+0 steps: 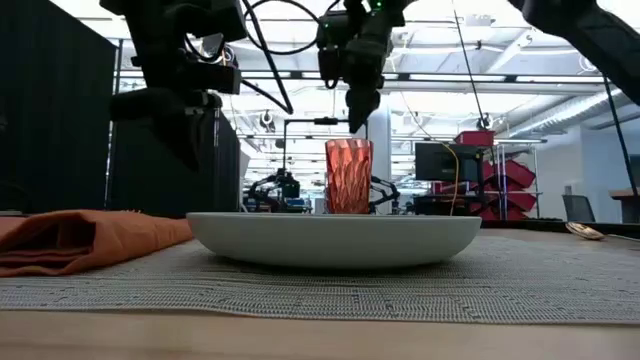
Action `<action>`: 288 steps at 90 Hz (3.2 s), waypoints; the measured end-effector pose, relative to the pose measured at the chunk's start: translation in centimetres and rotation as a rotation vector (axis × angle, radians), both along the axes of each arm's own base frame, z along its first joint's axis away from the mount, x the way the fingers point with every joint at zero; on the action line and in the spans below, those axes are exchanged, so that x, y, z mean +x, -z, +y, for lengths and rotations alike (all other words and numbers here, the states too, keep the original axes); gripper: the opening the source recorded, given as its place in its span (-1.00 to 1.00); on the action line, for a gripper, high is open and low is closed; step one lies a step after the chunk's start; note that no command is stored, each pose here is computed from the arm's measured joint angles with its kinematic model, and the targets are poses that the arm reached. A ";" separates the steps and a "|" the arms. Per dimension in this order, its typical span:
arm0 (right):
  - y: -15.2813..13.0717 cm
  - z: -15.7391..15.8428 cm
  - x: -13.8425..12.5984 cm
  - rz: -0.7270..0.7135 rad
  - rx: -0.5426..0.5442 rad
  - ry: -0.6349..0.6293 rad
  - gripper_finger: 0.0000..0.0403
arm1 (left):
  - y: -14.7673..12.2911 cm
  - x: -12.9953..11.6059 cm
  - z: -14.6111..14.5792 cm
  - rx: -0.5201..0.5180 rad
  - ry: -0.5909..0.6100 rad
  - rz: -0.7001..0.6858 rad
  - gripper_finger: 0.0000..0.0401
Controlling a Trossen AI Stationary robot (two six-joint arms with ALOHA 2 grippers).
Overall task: Set table place
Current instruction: Put the brown cup to the top left of the gray plate on the gray placemat
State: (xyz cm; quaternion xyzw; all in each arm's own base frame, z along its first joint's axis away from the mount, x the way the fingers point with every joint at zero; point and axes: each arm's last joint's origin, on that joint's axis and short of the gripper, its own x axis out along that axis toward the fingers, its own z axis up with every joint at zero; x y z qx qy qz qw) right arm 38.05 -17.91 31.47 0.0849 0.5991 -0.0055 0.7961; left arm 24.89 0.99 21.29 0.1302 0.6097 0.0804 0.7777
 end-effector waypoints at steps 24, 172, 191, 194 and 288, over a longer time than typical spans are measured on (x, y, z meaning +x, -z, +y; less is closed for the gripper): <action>-0.1 -0.5 0.5 -0.062 -0.031 -0.007 0.25 | -0.1 0.5 0.0 0.007 0.023 -0.048 -0.98; 1.9 9.3 2.5 0.249 -0.115 0.016 -1.00 | 0.4 0.1 -0.2 -0.049 0.007 -0.018 -0.98; 3.1 11.2 1.0 0.298 -0.111 0.045 -1.00 | 1.5 -0.5 -0.2 -0.056 -0.015 0.005 -0.98; 3.3 11.4 0.6 0.283 -0.112 0.056 -1.00 | 1.8 -0.7 -0.2 -0.057 -0.016 0.014 -0.98; 2.7 14.7 -5.0 0.059 0.042 0.086 -1.00 | 3.0 -0.7 -0.2 -0.055 -0.009 -0.031 -0.98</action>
